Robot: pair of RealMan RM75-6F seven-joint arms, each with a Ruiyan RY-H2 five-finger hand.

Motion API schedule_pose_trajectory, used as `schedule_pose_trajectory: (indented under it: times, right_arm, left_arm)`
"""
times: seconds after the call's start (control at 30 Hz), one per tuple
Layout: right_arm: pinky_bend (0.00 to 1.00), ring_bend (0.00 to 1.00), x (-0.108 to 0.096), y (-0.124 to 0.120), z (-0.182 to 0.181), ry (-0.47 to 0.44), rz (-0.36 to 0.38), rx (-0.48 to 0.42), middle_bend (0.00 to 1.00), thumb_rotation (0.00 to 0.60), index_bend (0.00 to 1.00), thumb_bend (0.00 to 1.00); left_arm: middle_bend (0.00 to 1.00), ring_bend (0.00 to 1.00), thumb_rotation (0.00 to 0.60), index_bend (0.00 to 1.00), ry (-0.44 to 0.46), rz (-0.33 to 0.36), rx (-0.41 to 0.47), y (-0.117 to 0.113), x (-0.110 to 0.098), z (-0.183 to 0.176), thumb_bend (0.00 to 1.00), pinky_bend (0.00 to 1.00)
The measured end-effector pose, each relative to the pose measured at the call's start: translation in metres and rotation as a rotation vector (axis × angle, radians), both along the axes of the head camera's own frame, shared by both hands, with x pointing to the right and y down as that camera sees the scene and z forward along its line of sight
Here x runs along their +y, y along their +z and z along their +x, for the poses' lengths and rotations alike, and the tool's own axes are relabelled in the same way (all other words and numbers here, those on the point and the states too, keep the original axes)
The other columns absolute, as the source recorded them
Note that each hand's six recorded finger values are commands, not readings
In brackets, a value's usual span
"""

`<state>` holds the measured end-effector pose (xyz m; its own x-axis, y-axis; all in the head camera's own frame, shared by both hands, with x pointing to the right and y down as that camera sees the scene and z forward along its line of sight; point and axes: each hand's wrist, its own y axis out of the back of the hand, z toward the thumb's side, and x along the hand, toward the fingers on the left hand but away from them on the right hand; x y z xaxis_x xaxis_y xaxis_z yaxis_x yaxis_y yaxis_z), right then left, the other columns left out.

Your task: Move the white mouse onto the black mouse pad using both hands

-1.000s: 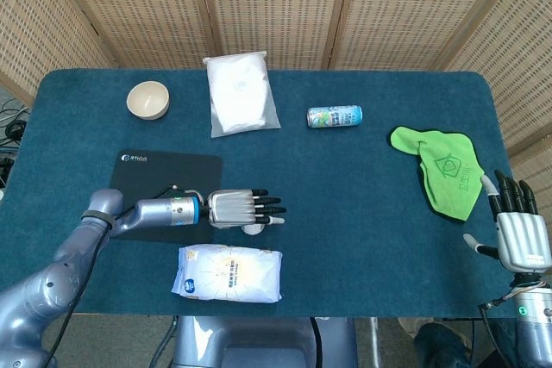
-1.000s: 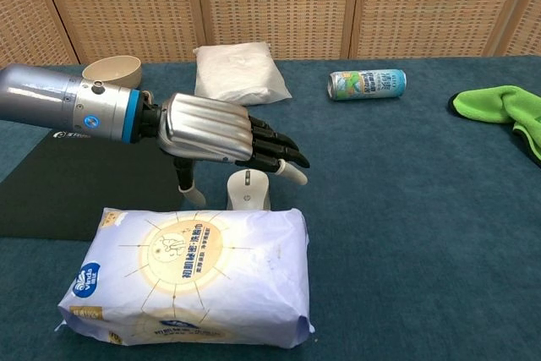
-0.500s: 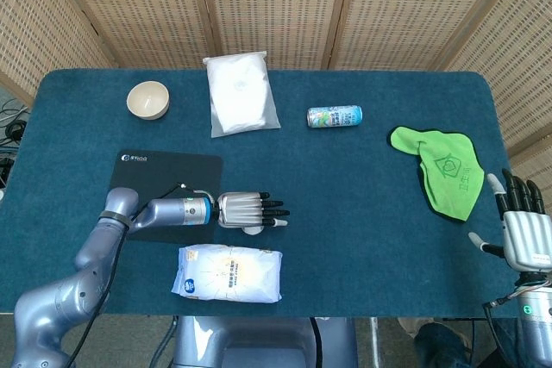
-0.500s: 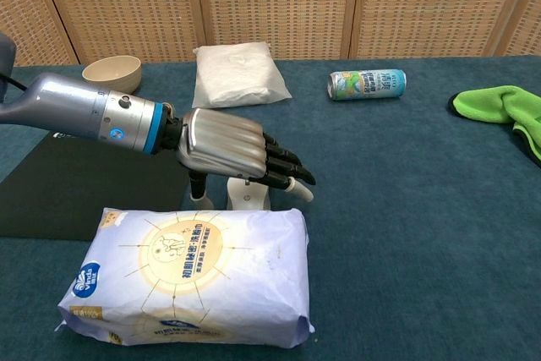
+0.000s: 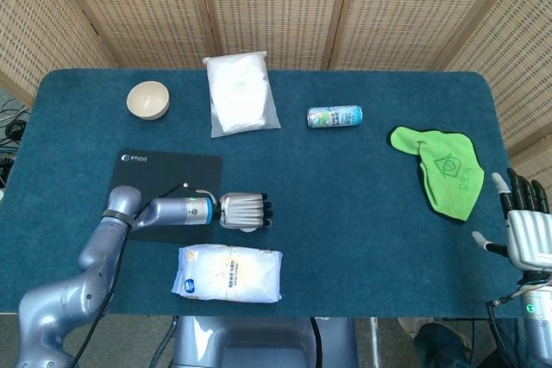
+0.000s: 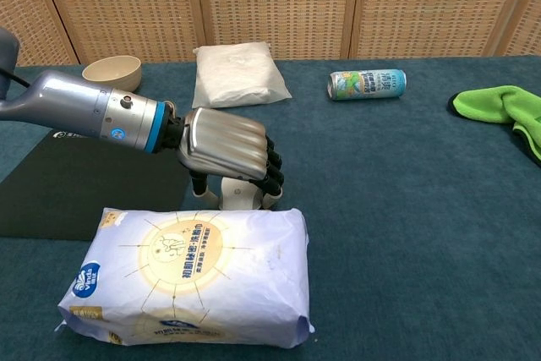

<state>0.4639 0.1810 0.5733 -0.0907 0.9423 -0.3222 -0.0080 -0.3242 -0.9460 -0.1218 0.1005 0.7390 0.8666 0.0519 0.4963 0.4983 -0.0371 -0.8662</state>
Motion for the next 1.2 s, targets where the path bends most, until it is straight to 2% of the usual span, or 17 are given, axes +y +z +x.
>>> schedule_pose_trajectory:
  times: [0.3,0.63,0.93,1.07,1.2]
  right_arm:
    - [0.0,0.0,0.001,0.002,-0.002,-0.004,-0.008,0.012,0.0,0.6,0.0,0.0]
    - [0.0,0.0,0.004,0.004,-0.008,-0.021,-0.013,0.025,0.0,0.6,0.0,0.0]
    - [0.0,0.0,0.007,0.009,-0.02,-0.054,-0.021,0.039,0.0,0.6,0.0,0.0]
    - [0.0,0.0,0.007,0.01,-0.023,-0.061,-0.023,0.044,0.0,0.6,0.0,0.0]
    - [0.0,0.0,0.007,0.012,-0.025,-0.066,-0.028,0.048,0.0,0.6,0.0,0.0]
  left_arm:
    - [0.41,0.33,0.6,0.55,0.005,0.041,0.011,-0.011,-0.014,-0.021,0.27,0.41]
    - [0.41,0.33,0.6,0.56,0.025,0.137,-0.029,-0.033,-0.034,-0.094,0.3,0.41]
    - [0.41,0.33,0.6,0.56,-0.028,0.152,-0.125,-0.038,-0.025,-0.177,0.31,0.41]
    - [0.41,0.33,0.6,0.56,-0.051,0.149,-0.158,-0.036,-0.02,-0.196,0.3,0.41]
    - [0.41,0.33,0.6,0.56,-0.056,0.145,-0.17,-0.034,-0.017,-0.2,0.3,0.41]
